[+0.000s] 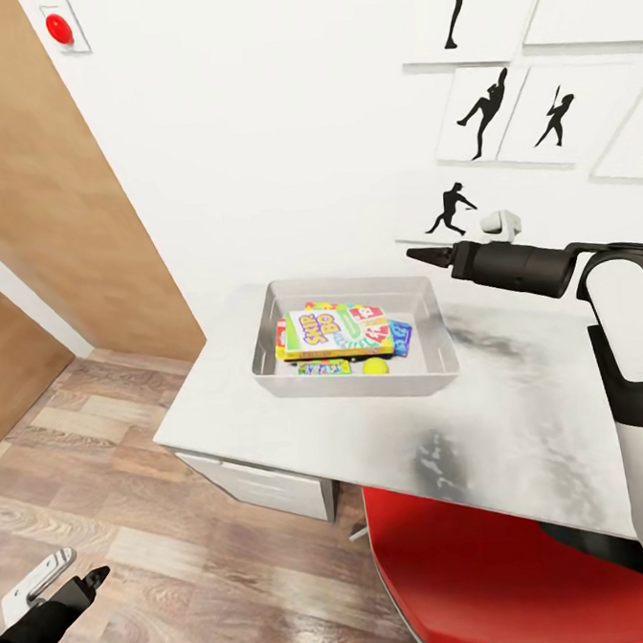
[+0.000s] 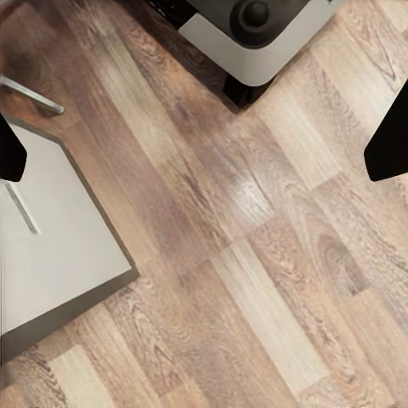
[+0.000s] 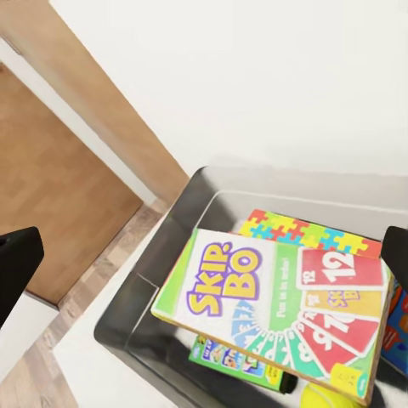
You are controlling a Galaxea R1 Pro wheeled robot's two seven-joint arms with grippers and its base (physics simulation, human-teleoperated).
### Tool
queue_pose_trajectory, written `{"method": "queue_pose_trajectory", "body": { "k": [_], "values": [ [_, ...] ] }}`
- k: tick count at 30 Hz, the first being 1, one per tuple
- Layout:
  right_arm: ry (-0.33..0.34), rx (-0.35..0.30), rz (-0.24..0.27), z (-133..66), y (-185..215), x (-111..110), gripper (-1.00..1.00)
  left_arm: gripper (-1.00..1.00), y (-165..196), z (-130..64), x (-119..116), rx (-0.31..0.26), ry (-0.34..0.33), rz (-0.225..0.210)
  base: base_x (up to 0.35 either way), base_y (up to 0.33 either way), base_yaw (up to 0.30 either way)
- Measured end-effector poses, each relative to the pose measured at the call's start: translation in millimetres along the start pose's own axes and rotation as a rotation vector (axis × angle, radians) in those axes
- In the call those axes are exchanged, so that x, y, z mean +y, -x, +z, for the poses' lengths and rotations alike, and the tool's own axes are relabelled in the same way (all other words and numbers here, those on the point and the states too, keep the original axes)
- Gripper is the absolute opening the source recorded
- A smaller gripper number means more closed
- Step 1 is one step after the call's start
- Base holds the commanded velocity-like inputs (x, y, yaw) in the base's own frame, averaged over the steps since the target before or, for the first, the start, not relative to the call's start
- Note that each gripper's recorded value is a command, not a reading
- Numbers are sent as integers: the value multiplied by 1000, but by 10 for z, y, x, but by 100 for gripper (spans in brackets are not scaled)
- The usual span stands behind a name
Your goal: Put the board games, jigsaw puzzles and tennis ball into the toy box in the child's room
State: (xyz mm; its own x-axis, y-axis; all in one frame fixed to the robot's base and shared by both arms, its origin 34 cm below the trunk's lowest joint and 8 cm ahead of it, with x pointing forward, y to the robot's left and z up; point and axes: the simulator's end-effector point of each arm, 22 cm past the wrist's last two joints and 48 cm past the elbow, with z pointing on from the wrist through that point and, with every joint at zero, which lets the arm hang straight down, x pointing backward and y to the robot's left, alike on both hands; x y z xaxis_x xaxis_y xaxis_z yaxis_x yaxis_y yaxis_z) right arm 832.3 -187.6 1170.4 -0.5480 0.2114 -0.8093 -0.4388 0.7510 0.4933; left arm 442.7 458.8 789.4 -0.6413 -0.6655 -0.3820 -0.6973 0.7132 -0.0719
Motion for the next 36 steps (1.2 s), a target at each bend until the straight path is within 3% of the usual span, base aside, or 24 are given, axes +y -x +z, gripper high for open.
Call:
{"method": "queue_pose_trajectory", "body": {
  "k": [20, 36],
  "values": [
    [4, -27, -12, -136, 148, 108, 100, 100, 64, -72, -71, -17, -28, -10, -11, 0, 0],
    [10, -41, -30, -216, 247, 230, 100, 100, 57, -67, -70, -12, -43, -28, -273, 18, 0]
  ]
}}
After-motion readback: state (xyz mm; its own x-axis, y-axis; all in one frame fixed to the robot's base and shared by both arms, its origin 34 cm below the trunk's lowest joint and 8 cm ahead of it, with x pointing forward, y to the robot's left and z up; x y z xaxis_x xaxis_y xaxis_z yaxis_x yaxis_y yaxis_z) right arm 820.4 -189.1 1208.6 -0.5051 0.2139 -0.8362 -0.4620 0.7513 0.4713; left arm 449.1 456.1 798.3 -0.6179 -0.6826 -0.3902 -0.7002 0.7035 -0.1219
